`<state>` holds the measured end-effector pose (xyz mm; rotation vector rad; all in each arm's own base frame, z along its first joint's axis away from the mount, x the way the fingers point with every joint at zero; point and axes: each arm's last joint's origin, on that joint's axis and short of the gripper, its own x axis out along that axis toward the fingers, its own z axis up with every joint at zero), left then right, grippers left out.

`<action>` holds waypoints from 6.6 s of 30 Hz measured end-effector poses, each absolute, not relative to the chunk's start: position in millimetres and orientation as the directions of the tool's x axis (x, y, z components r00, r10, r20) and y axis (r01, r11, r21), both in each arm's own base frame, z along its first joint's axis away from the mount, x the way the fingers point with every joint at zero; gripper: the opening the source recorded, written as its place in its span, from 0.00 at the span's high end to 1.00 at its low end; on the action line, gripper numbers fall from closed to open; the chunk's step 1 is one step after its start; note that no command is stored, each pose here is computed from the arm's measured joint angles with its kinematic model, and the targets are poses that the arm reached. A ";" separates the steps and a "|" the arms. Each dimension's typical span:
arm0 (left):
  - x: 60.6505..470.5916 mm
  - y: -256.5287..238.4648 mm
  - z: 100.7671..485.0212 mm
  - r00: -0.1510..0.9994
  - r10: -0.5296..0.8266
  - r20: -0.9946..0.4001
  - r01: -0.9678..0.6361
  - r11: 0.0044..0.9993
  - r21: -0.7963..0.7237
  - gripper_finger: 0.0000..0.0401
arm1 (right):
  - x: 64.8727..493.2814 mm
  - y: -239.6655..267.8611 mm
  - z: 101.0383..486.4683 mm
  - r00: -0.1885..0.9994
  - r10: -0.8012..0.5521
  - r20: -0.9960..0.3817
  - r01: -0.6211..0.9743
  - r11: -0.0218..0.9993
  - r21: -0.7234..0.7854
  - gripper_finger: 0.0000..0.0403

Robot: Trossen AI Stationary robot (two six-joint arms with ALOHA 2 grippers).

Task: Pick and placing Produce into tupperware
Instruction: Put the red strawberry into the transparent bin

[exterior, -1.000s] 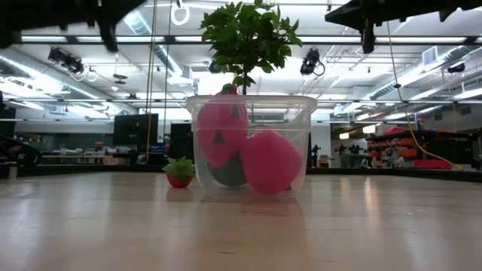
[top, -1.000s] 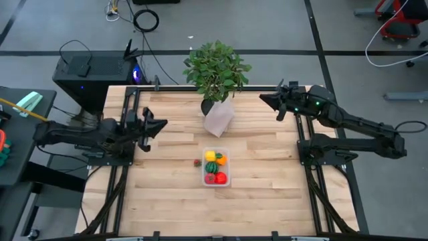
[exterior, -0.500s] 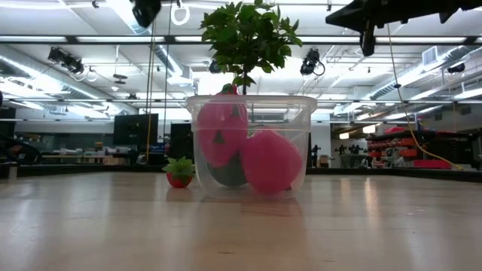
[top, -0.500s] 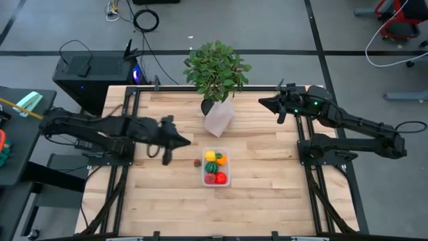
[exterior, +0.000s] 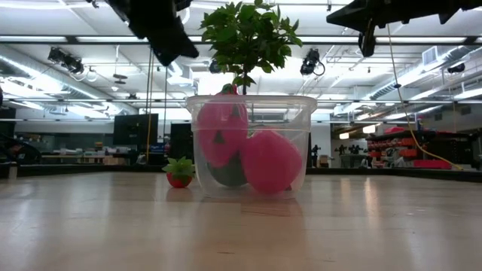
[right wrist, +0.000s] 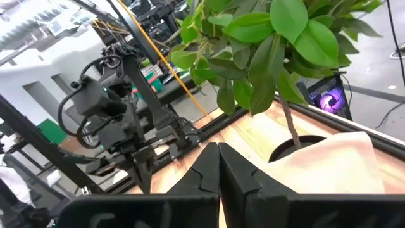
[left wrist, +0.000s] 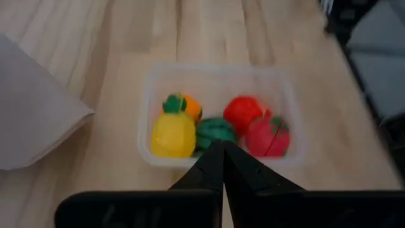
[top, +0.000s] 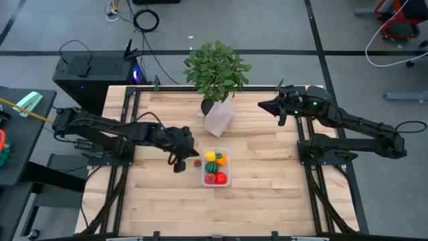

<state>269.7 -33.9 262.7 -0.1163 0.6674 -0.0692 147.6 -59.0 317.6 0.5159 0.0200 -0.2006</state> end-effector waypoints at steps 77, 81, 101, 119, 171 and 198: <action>308.4 -25.9 156.7 0.467 -0.114 -0.877 -0.136 0.970 -0.199 0.30 | 147.2 -59.5 312.9 0.971 -0.207 -0.119 0.239 0.831 0.503 0.98; 309.8 -26.0 153.3 0.462 -0.114 -0.879 -0.159 0.965 -0.209 0.26 | 147.2 -59.5 312.9 0.971 -0.207 -0.119 0.239 0.831 0.503 0.98; 313.2 -28.4 146.4 0.461 -0.122 -0.879 -0.169 0.960 -0.222 0.21 | 147.1 -59.5 312.3 0.970 -0.207 -0.124 0.242 0.831 0.501 0.98; 313.1 -28.5 146.3 0.460 -0.123 -0.879 -0.166 0.961 -0.222 0.47 | 147.1 -59.5 312.3 0.970 -0.207 -0.124 0.242 0.835 0.495 0.99; 300.1 -24.7 173.5 0.483 -0.112 -0.868 -0.173 0.960 -0.220 0.79 | 147.0 -59.6 312.3 0.970 -0.208 -0.124 0.242 0.834 0.496 0.99; 311.3 -4.6 155.2 0.479 -0.136 -0.867 -0.220 0.938 -0.269 0.36 | 147.3 -59.7 312.0 0.970 -0.208 -0.126 0.243 0.823 0.514 0.98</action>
